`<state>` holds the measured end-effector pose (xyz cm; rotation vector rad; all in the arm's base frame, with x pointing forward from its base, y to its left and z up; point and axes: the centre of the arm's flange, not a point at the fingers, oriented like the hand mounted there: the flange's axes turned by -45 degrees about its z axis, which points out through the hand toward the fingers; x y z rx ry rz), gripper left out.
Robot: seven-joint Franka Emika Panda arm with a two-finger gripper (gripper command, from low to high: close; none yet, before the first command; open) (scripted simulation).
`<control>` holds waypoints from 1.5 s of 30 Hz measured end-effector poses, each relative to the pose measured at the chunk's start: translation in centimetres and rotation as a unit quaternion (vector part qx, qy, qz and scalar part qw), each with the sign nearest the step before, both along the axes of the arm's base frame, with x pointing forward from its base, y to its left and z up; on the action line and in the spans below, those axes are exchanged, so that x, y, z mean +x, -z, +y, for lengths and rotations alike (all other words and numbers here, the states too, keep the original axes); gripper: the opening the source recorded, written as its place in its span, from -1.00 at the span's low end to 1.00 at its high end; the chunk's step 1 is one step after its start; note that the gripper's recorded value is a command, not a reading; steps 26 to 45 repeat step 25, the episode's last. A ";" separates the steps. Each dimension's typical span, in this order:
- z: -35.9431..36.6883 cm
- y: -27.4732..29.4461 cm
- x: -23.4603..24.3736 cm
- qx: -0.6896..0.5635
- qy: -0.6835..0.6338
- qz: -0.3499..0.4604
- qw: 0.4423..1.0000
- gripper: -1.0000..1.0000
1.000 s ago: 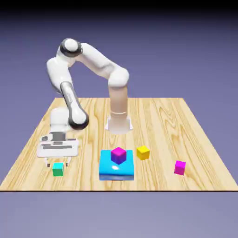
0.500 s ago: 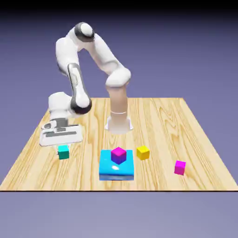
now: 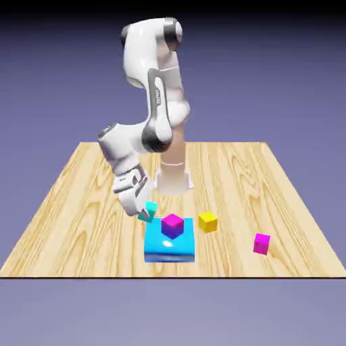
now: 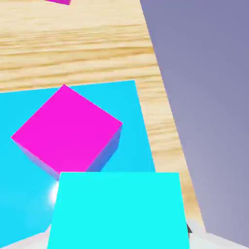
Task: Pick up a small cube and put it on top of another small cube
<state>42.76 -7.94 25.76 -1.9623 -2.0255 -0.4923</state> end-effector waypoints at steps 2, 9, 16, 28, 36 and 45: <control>2.6 0.5 -0.3 0.006 -0.064 0.016 0.998 -1.00; 9.9 2.7 -2.7 0.046 -0.267 0.055 0.961 -1.00; 14.7 4.6 -5.7 0.100 -0.414 0.077 0.902 -1.00; 16.7 10.5 -8.1 0.101 -0.413 0.076 0.902 1.00; 16.7 10.5 -8.1 0.101 -0.413 0.076 0.902 1.00; 16.7 10.5 -8.1 0.101 -0.413 0.076 0.902 1.00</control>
